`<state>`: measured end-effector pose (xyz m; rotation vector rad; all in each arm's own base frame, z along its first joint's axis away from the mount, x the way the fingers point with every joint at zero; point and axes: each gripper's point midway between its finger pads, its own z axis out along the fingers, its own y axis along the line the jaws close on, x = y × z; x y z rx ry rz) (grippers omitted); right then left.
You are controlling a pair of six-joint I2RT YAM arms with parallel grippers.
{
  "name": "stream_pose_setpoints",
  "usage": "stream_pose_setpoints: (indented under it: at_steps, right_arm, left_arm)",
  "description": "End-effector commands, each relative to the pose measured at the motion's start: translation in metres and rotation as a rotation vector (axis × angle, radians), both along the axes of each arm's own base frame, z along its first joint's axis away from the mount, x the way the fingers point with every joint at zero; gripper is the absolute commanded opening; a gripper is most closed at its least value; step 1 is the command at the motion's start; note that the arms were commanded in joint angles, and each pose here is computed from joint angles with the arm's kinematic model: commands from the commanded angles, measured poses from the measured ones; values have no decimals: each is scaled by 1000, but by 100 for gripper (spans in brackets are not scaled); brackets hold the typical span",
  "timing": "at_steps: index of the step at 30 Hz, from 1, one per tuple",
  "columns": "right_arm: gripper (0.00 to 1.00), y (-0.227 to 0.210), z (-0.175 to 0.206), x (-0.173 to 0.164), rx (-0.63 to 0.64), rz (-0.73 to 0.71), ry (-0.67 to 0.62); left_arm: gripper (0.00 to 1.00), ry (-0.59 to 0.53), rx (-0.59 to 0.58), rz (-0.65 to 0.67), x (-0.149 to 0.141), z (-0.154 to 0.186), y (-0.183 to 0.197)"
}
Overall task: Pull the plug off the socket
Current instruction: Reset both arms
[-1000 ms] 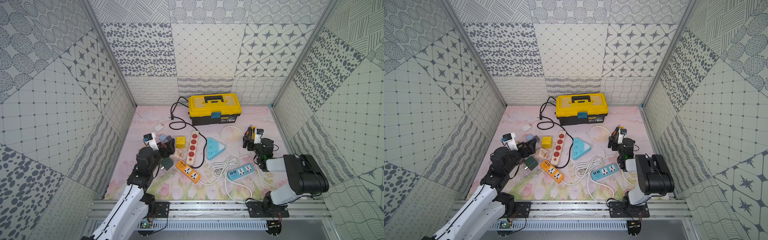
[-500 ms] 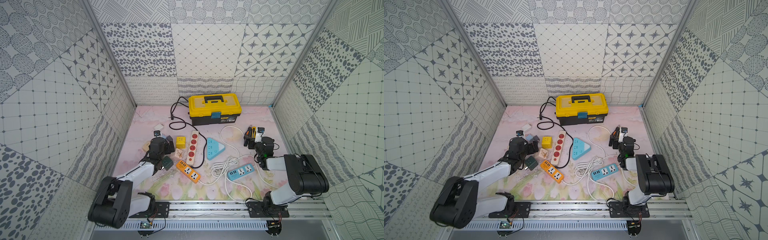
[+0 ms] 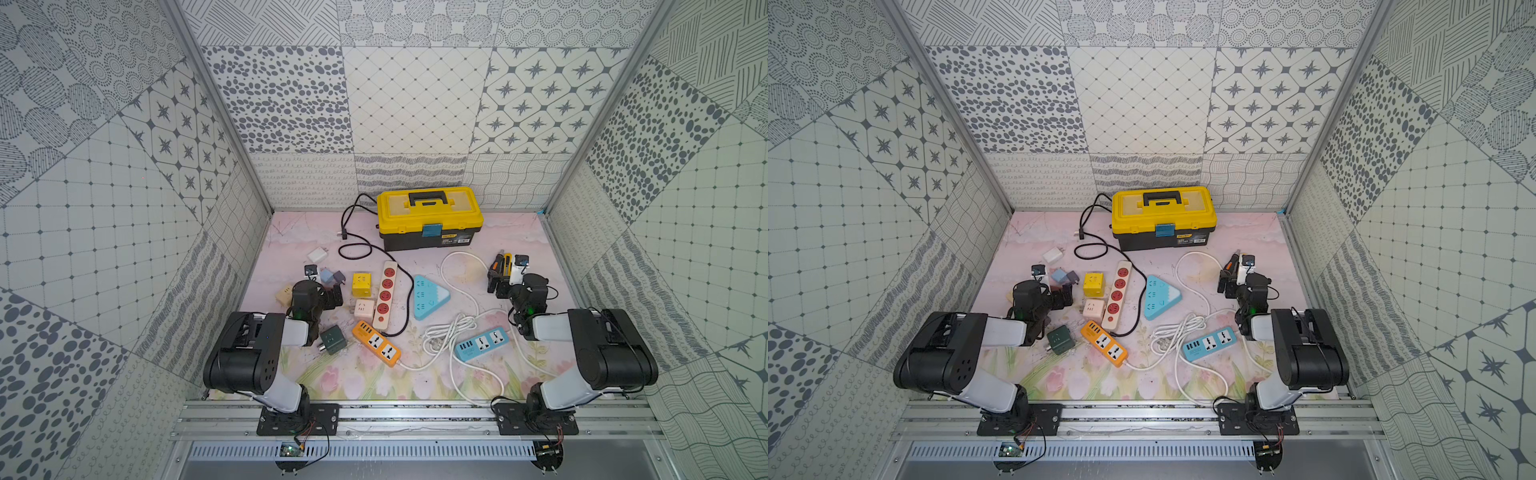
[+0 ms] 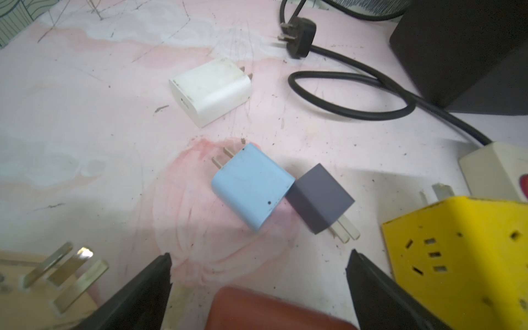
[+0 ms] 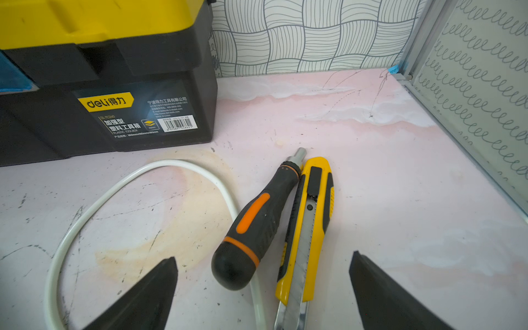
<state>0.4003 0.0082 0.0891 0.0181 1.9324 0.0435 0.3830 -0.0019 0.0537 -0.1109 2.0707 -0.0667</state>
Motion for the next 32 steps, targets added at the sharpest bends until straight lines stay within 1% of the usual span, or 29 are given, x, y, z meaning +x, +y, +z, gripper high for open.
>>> stream_pose_setpoints:
  at_steps: [1, 4, 8, 15, 26, 32]
  right_arm:
    - [99, 1, 15, 6, -11, -2, -50]
    - [99, 0, 16, 6, -12, -5, -54]
    - [99, -7, 18, 3, -9, -49, -73]
    - [99, -7, 26, -18, -4, -51, -175]
    - [99, -11, 28, -24, -1, -72, -208]
    - [99, -12, 27, -21, -4, -79, -189]
  left_arm:
    - [99, -111, 7, -83, 15, 27, -11]
    - [100, -103, 13, -112, 16, 26, -16]
    - [99, -105, 17, -112, 16, 26, -16]
    - [99, -107, 17, -111, 16, 27, -16]
    - [100, -106, 17, -113, 16, 26, -17]
    - [99, -106, 17, -112, 16, 26, -16]
